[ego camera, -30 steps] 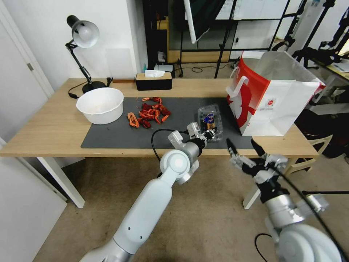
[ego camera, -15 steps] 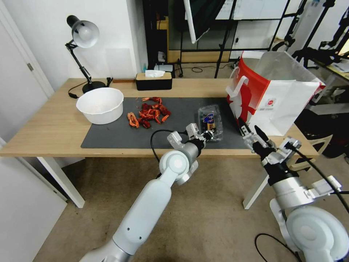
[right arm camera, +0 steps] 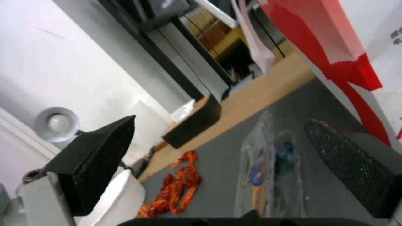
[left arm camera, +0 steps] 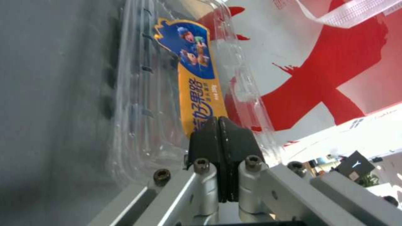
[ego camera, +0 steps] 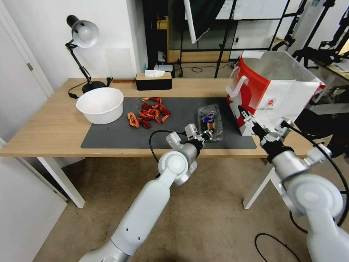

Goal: Close the takeout container lid, then place the container into the takeout bag.

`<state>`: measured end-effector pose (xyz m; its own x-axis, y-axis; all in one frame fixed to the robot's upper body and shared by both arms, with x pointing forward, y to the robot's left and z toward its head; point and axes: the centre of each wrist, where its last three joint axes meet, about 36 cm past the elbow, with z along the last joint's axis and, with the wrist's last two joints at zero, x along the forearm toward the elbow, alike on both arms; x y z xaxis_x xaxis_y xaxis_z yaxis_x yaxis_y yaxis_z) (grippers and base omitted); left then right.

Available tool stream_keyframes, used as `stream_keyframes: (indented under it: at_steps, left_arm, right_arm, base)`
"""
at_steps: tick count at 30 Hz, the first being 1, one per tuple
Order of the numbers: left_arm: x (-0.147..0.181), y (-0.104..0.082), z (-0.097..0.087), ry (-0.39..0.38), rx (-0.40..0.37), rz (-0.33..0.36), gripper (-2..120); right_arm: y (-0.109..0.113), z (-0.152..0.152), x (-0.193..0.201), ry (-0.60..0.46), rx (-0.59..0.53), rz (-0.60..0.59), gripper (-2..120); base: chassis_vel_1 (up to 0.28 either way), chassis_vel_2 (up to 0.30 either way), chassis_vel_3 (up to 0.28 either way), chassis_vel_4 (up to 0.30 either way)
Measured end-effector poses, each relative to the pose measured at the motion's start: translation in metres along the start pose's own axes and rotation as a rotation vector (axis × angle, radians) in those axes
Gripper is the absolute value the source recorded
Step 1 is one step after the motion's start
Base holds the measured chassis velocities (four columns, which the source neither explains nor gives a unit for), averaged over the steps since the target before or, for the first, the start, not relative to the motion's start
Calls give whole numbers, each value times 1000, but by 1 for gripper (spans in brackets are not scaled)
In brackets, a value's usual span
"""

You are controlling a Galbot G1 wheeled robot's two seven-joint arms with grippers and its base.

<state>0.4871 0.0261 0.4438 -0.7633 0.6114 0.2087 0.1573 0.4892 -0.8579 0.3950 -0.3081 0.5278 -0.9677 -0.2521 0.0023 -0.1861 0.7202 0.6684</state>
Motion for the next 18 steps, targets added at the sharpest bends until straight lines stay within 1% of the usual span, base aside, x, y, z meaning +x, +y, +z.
stream_keyframes:
  at_steps: [4, 5, 8, 9, 12, 13, 17, 18]
  left_arm:
    - [0, 2, 1, 1, 1, -5, 0]
    - [0, 2, 1, 1, 1, -5, 0]
    - [-1, 3, 2, 5, -4, -13, 0]
    - [-1, 3, 2, 5, -4, -13, 0]
    - [-1, 5, 3, 8, -5, -18, 0]
    - [-1, 5, 3, 8, -5, -18, 0]
    - [-2, 7, 2, 8, -6, -24, 0]
    - [-2, 7, 2, 8, -6, -24, 0]
  right_arm:
    - [-2, -15, -29, 75, -7, 54, 100]
    - [-2, -15, -29, 75, -7, 54, 100]
    - [-3, -20, -48, 134, 4, 105, 100]
    - [-3, -20, -48, 134, 4, 105, 100]
    - [-4, -21, -60, 185, 9, 140, 100]
    - [-4, -21, -60, 185, 9, 140, 100]
    - [-4, -21, -75, 251, 2, 164, 100]
    - [-4, -21, -75, 251, 2, 164, 100]
  base:
    - [0, 0, 0, 0]
    - [0, 0, 0, 0]
    - [0, 0, 0, 0]
    - [0, 0, 0, 0]
    - [0, 0, 0, 0]
    - [0, 0, 0, 0]
    - [0, 0, 0, 0]
    - [0, 0, 0, 0]
